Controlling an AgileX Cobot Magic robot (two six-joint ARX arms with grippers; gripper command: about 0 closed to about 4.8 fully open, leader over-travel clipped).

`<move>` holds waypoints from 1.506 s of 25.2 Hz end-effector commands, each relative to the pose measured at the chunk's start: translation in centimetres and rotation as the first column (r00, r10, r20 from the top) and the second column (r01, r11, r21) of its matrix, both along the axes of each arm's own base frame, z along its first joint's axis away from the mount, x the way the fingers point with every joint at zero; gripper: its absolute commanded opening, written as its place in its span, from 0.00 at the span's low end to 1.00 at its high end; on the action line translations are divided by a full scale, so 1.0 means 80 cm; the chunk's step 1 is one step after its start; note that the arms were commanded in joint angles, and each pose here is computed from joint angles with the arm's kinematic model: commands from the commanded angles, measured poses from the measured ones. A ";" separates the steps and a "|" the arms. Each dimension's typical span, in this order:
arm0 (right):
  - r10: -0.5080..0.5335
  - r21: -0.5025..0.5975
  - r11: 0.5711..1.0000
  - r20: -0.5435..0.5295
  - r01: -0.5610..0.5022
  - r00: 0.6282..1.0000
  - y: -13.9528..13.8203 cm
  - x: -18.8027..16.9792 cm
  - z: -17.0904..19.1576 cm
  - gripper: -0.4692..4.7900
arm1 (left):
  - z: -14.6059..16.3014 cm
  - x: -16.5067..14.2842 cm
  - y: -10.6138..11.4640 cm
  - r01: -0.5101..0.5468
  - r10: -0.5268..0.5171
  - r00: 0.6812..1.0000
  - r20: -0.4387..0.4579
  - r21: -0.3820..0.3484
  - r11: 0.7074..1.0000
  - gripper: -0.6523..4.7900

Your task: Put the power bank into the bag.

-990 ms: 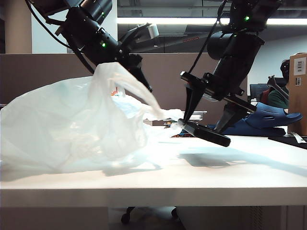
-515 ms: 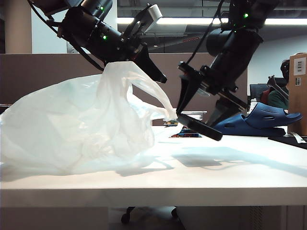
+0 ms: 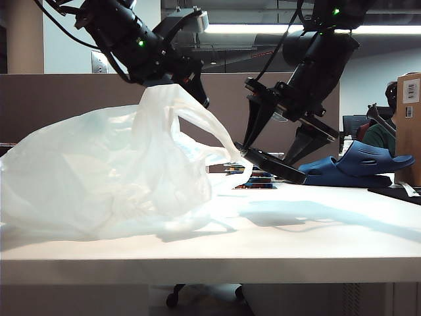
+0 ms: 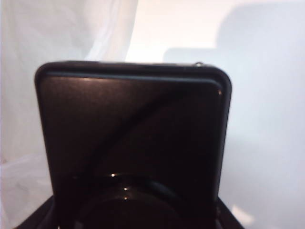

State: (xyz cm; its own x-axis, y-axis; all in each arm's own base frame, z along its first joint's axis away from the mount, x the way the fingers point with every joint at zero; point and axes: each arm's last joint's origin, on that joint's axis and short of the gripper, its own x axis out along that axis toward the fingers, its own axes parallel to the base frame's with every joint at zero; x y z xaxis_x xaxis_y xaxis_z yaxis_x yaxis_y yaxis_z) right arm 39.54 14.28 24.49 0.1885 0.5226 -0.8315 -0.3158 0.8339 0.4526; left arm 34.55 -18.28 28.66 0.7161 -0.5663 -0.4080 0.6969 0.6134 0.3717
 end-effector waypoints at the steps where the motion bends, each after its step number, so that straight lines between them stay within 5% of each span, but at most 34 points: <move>1: 0.009 0.018 1.000 0.029 -0.010 1.000 0.001 0.000 0.009 0.49 | -0.008 -0.009 -0.001 0.012 -0.008 0.996 -0.094 0.045 0.999 1.00; 7: 0.008 0.016 1.000 0.029 -0.009 1.000 0.001 0.000 0.009 0.49 | -0.020 -0.024 -0.011 0.063 -0.043 0.978 -0.206 0.093 0.994 1.00; 11: 0.009 0.016 1.000 0.029 -0.009 1.000 0.001 0.000 0.009 0.49 | -0.029 -0.028 -0.006 -0.063 0.116 0.969 -0.218 0.237 0.969 1.00; 16: 0.008 0.016 1.000 0.028 -0.009 1.000 0.001 0.000 0.009 0.49 | -0.031 -0.028 0.000 -0.147 0.215 0.958 -0.191 0.316 0.937 0.98; 19: 0.008 0.017 1.000 0.028 -0.009 1.000 0.001 0.000 0.009 0.49 | -0.031 -0.027 0.001 -0.183 0.251 0.953 -0.169 0.339 0.923 0.41; 20: 0.008 0.017 1.000 0.028 -0.009 1.000 0.001 0.000 0.009 0.49 | -0.031 -0.027 0.002 -0.201 0.269 0.950 -0.158 0.350 0.915 0.09; 23: 0.009 0.019 1.000 0.027 -0.010 1.000 0.001 0.000 0.009 0.49 | -0.031 -0.026 0.003 -0.223 0.289 0.947 -0.139 0.362 0.905 0.11; 25: 0.010 0.019 1.000 0.027 -0.010 1.000 0.001 0.000 0.009 0.49 | -0.029 -0.025 0.000 -0.192 0.249 0.958 -0.144 0.323 0.927 0.11; 29: 0.012 0.023 1.000 0.024 -0.013 1.000 0.001 0.000 0.009 0.48 | -0.021 -0.024 -0.012 0.053 -0.025 0.988 -0.152 0.181 0.982 0.11; 32: 0.014 0.023 1.000 0.017 -0.014 1.000 0.001 -0.001 0.008 0.48 | -0.014 -0.024 -0.018 0.189 -0.178 0.977 -0.118 0.086 0.978 0.11; 38: 0.038 0.058 0.998 -0.006 -0.038 0.999 0.002 -0.004 0.008 0.48 | -0.013 -0.024 -0.020 0.219 -0.212 0.971 -0.114 0.061 0.974 0.11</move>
